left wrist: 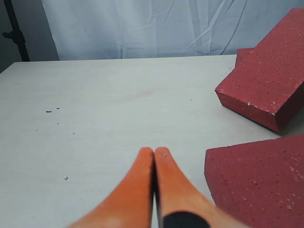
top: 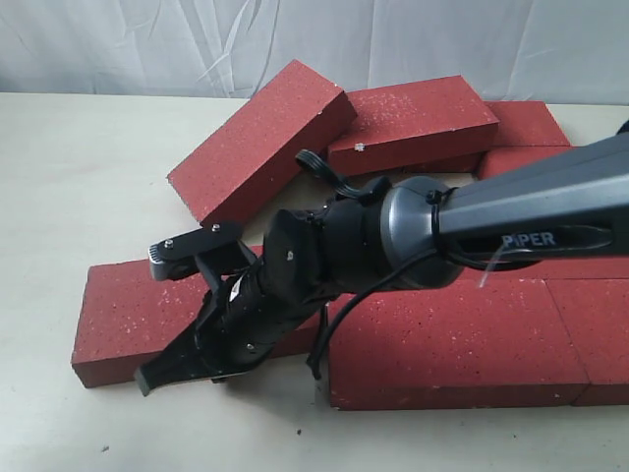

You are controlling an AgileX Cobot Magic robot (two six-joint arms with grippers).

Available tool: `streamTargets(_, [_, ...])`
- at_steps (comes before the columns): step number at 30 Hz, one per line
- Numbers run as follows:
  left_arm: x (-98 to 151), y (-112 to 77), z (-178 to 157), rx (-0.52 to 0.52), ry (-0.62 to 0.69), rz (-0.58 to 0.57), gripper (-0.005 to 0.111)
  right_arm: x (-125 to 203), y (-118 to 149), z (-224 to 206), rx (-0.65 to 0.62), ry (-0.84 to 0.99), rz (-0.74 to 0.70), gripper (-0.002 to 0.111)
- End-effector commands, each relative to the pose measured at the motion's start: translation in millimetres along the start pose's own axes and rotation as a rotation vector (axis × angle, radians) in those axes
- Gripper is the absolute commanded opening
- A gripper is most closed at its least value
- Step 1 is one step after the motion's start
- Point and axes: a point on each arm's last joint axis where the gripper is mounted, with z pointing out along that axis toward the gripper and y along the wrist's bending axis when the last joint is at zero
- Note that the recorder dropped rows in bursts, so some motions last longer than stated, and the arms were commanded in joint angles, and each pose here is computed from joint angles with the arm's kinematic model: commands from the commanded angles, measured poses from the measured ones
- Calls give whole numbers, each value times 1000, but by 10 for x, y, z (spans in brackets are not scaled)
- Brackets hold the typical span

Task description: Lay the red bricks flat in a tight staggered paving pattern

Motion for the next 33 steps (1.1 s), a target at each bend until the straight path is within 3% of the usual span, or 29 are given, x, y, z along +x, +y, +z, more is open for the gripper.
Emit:
streamTargets(1, [2,-2,0,5,-11,-1,0,-53,-13,-13,16,-49,-6,-1])
streamTargets(14, [2,-2,0,5,-11,-1,0,-215,-441,-117,71,-114,100,-1])
streamTargets(29, [2,-2,0,5,-11,-1,0,-339,-453,-129,82,-219,139,-1])
streamTargets(33, [2,-2,0,5,-11,-1,0,-433,-390,-43,34,-143,130,-1])
